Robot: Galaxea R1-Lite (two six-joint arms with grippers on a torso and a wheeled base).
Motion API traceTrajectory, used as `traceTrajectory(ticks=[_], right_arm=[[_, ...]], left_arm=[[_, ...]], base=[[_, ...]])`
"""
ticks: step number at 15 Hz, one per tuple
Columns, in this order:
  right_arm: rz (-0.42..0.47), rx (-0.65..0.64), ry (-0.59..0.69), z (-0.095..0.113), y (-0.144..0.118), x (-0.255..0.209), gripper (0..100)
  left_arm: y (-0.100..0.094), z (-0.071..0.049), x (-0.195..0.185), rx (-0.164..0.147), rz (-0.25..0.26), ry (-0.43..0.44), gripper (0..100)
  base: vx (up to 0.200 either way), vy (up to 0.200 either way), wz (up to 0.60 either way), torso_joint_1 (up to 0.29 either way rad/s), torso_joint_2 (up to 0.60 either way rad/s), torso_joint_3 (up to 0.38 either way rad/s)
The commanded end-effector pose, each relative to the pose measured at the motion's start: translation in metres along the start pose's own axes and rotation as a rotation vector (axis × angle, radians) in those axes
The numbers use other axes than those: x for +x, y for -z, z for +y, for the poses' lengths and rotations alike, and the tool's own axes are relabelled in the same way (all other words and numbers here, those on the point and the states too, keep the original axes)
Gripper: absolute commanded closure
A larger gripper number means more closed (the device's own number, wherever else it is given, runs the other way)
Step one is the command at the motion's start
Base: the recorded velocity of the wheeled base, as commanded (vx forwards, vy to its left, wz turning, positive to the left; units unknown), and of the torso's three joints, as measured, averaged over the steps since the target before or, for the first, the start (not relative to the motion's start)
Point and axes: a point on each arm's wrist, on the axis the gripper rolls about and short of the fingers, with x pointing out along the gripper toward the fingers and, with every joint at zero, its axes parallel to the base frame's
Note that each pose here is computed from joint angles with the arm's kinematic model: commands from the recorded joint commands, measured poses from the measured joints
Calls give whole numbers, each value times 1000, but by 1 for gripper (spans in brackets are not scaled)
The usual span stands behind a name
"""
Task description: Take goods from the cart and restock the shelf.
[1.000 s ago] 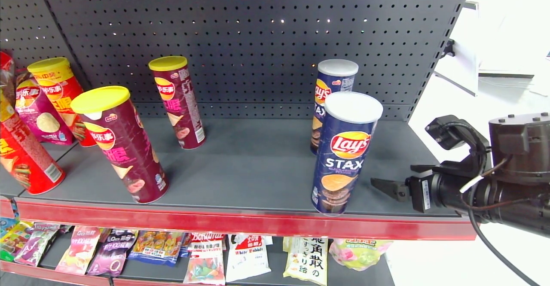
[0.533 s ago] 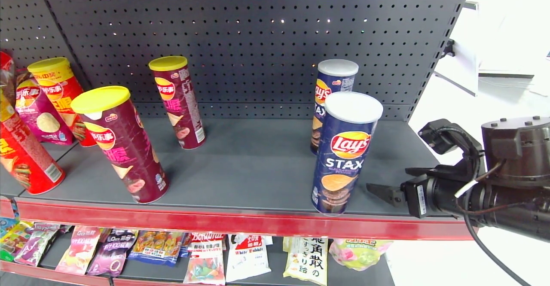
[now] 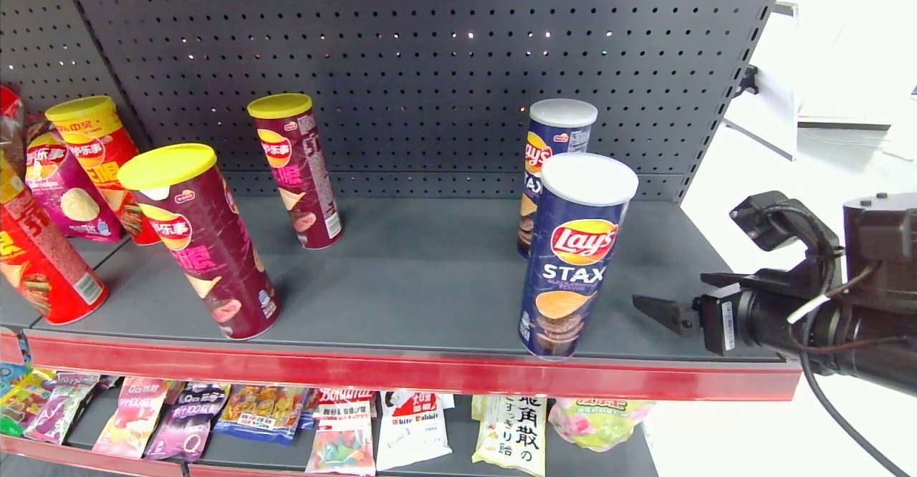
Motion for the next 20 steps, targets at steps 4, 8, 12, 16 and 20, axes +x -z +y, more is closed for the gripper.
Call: traceTrajectory(ticks=[4,8,12,16,20], right_arm=[[-87,-25,155,-30,25,-57,0],[-100,31,205,-34,50,-77,0],[-152,-18,212,-32,56,-94,0],[-184,-78,209,-26,80,-110,0],[-210,-100,168,-22,82,-114,0]], left_arm=[[0,0,0,0,1,1,0],[0,0,0,0,1,-1,0],[0,0,0,0,1,1,0],[0,0,0,0,1,1,0],[0,0,0,0,1,1,0]], base=[[0,0,0,0,0,0],[0,0,0,0,0,0],[0,0,0,0,0,0],[0,0,0,0,0,0],[0,0,0,0,0,0]])
